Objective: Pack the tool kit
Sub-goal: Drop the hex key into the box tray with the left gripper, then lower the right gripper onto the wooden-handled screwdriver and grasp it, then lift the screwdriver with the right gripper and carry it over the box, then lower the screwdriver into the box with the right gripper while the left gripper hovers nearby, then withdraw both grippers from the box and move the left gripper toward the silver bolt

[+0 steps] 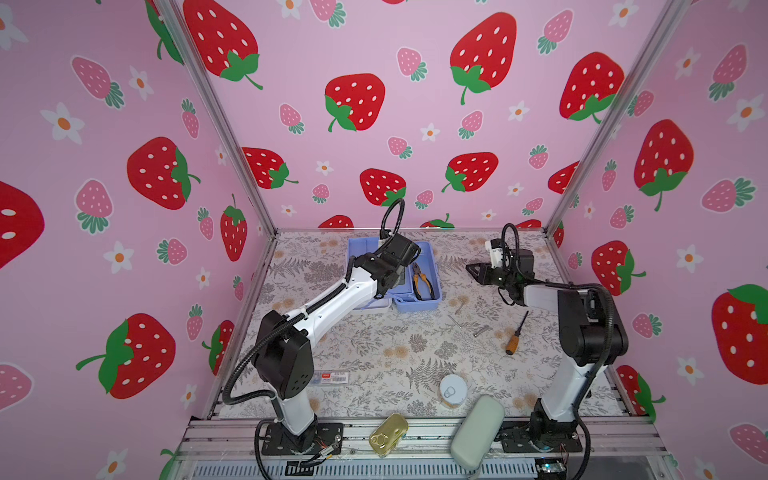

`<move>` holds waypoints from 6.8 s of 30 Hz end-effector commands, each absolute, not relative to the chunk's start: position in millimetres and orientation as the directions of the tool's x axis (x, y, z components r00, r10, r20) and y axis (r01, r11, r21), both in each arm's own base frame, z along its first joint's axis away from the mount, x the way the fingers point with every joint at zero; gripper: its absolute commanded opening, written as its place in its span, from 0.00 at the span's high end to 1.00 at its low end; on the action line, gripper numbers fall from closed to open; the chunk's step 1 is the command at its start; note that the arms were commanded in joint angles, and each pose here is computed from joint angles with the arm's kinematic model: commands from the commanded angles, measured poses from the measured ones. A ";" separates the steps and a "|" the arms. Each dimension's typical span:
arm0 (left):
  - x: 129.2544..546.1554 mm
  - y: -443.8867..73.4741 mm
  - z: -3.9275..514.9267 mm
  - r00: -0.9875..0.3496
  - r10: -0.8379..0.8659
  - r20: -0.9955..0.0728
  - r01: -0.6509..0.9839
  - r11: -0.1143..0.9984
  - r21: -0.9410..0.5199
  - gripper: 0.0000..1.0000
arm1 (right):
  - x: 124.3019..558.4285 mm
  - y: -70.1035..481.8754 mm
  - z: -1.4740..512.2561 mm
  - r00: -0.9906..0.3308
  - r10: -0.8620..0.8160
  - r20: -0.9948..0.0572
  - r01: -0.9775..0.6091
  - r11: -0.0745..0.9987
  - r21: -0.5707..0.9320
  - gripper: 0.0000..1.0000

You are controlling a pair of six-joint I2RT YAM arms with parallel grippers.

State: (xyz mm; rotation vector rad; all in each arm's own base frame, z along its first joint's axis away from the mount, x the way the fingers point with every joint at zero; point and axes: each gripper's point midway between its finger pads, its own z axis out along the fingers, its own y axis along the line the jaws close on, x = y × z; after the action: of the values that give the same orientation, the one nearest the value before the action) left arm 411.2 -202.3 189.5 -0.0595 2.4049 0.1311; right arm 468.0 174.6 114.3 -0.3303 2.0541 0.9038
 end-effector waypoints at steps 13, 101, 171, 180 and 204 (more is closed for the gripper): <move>453.9 -177.3 154.7 -0.791 -0.068 -0.607 -0.162 0.982 0.101 0.75 | 472.4 172.4 114.7 -0.602 0.094 -0.793 -0.522 0.705 0.480 0.72; 273.7 -515.9 183.3 -0.734 0.335 -0.590 0.678 0.392 -0.622 0.63 | 282.0 38.8 18.4 -0.758 0.442 -0.479 0.377 0.897 0.231 0.63; 372.3 -245.5 235.9 -0.560 -0.395 -0.728 0.096 0.842 -0.531 0.60 | 431.3 428.2 160.6 -0.698 -0.049 -0.715 -0.585 0.615 0.529 0.84; 376.5 -247.7 225.9 -0.586 -0.413 -0.697 0.088 0.823 -0.561 0.60 | 428.8 418.3 156.7 -0.709 -0.046 -0.703 -0.556 0.651 0.518 0.76; 349.5 -347.6 205.7 -0.756 -0.026 -0.654 0.405 0.766 -0.499 0.60 | 383.5 252.6 212.5 -0.542 -0.018 -0.840 -0.329 0.925 0.192 0.59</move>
State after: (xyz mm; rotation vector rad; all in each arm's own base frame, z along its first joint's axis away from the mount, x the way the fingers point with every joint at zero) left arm 370.5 -306.5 205.1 0.0435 2.2538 -0.7968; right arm 385.5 301.6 236.5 -0.3208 2.0530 0.6485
